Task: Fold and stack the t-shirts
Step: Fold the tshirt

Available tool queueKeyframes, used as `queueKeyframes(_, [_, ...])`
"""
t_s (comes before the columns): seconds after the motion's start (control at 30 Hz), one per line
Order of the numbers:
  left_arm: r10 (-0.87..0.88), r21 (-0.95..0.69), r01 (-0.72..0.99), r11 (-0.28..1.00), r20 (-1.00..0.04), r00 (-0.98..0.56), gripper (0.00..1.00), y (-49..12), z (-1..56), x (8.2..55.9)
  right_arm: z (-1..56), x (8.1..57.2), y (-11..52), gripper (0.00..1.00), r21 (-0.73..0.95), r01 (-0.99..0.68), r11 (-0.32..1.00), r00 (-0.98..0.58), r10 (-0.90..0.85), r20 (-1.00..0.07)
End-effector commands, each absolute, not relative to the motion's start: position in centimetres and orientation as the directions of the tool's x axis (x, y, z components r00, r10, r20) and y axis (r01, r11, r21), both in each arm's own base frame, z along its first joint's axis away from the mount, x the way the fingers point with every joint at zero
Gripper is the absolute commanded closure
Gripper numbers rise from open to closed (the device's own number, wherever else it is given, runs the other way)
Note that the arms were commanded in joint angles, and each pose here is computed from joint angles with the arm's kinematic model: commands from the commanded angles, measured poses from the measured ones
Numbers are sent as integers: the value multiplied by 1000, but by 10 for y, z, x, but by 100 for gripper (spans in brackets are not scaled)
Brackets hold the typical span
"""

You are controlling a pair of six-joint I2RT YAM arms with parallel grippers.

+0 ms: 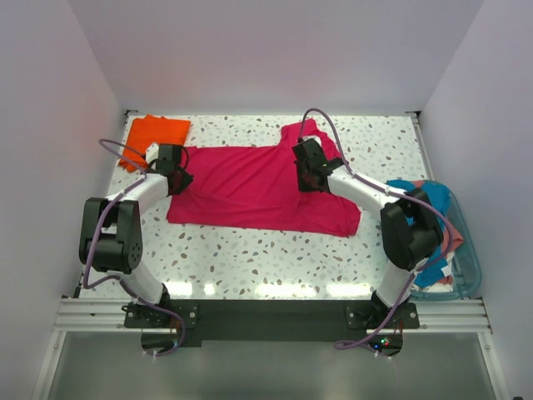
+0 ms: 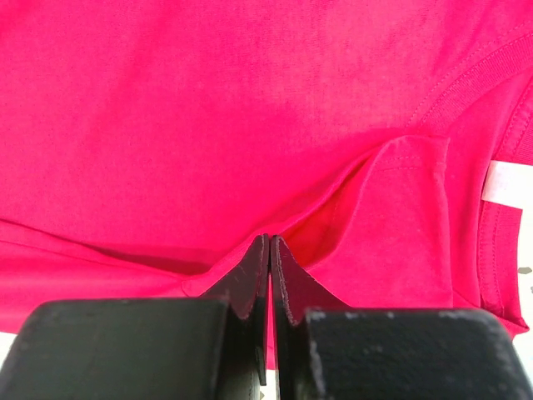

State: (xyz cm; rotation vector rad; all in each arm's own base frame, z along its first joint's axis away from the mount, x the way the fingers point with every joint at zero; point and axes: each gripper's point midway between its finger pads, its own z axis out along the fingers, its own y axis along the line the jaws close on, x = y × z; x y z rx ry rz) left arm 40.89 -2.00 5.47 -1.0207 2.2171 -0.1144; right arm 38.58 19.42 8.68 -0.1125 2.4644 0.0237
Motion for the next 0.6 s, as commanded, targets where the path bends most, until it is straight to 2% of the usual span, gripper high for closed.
queueKeyframes(0.0, [-710,-357,-651,670,-562,-424,68,-14,61,416,117,402,200,100,9,-81,997,-714,-52,-698])
queueKeyframes(0.23, [-727,-334,-688,644,-545,-416,59,-11,48,411,111,400,201,100,8,-84,996,-723,-55,-689])
queueKeyframes(0.43, [-738,-315,-710,630,-529,-419,59,-10,37,412,110,400,199,100,1,-81,997,-724,-58,-688])
queueKeyframes(0.57, [-739,-309,-715,627,-527,-420,64,-10,34,412,109,400,200,100,2,-83,997,-725,-59,-686])
